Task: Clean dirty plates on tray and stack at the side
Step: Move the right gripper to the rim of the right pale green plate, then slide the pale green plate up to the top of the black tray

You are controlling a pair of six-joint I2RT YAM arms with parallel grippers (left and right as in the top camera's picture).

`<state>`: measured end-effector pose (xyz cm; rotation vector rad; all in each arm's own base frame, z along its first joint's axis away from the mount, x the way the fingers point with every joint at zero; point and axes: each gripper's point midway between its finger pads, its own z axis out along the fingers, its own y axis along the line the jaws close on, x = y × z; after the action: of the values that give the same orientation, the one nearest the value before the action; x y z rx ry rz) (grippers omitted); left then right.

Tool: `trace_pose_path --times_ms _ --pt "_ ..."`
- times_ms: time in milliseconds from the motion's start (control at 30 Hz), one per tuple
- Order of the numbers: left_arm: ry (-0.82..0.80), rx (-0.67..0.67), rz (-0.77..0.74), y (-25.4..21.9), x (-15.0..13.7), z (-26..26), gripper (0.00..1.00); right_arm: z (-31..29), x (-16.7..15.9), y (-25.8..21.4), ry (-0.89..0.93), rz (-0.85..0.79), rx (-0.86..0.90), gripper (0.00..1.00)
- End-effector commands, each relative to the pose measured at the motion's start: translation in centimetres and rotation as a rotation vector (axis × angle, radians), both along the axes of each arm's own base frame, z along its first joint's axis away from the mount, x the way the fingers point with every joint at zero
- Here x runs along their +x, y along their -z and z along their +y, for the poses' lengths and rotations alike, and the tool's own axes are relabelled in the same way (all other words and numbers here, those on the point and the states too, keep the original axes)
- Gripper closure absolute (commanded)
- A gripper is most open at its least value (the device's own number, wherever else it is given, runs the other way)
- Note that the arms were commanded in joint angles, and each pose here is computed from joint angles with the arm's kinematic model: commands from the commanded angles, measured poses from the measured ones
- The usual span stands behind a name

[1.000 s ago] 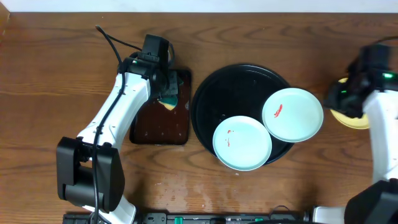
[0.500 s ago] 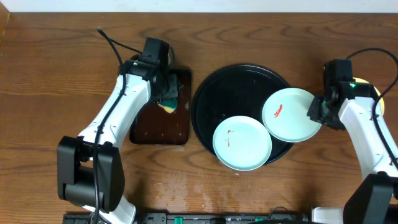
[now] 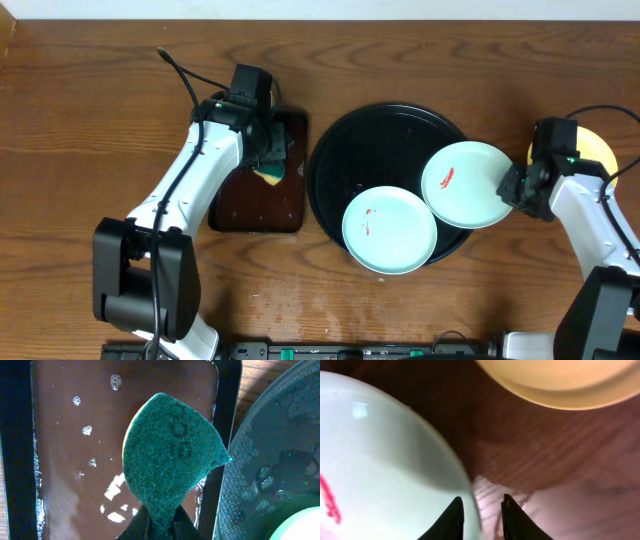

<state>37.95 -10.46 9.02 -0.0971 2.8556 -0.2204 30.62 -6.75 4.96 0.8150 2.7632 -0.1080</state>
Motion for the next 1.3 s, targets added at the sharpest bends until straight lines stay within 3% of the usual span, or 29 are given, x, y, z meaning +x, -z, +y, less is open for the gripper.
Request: trace_pose_path --times_ms 0,233,367,500,600,933,1067,1267 --pt "0.010 0.014 0.003 0.5 0.1 0.2 0.91 0.5 0.0 0.4 -0.024 -0.002 0.034 0.76" --pt "0.010 0.013 0.002 0.5 0.1 0.2 0.91 0.6 -0.4 0.6 -0.025 0.012 0.035 0.78" --pt "0.010 0.012 -0.003 0.4 0.2 0.2 0.91 0.6 -0.9 1.1 -0.024 0.025 0.037 0.84" --pt "0.010 0.011 -0.007 0.4 0.3 0.1 0.91 0.6 -0.8 1.2 -0.024 0.021 0.037 0.99" --pt "0.010 0.011 -0.009 0.4 0.4 0.1 0.91 0.6 -0.4 1.0 -0.025 0.005 0.035 0.99" --pt "0.010 0.010 -0.011 0.4 0.4 0.1 0.91 1.2 5.3 -2.2 -0.065 -0.222 0.075 0.99" --pt "0.010 0.010 -0.013 0.4 0.5 0.1 0.91 3.4 8.0 -3.7 -0.198 -0.349 0.138 0.99" --pt "0.011 0.008 -0.022 0.3 0.7 0.0 0.91 6.8 10.2 -4.3 -0.414 -0.420 0.097 0.99"
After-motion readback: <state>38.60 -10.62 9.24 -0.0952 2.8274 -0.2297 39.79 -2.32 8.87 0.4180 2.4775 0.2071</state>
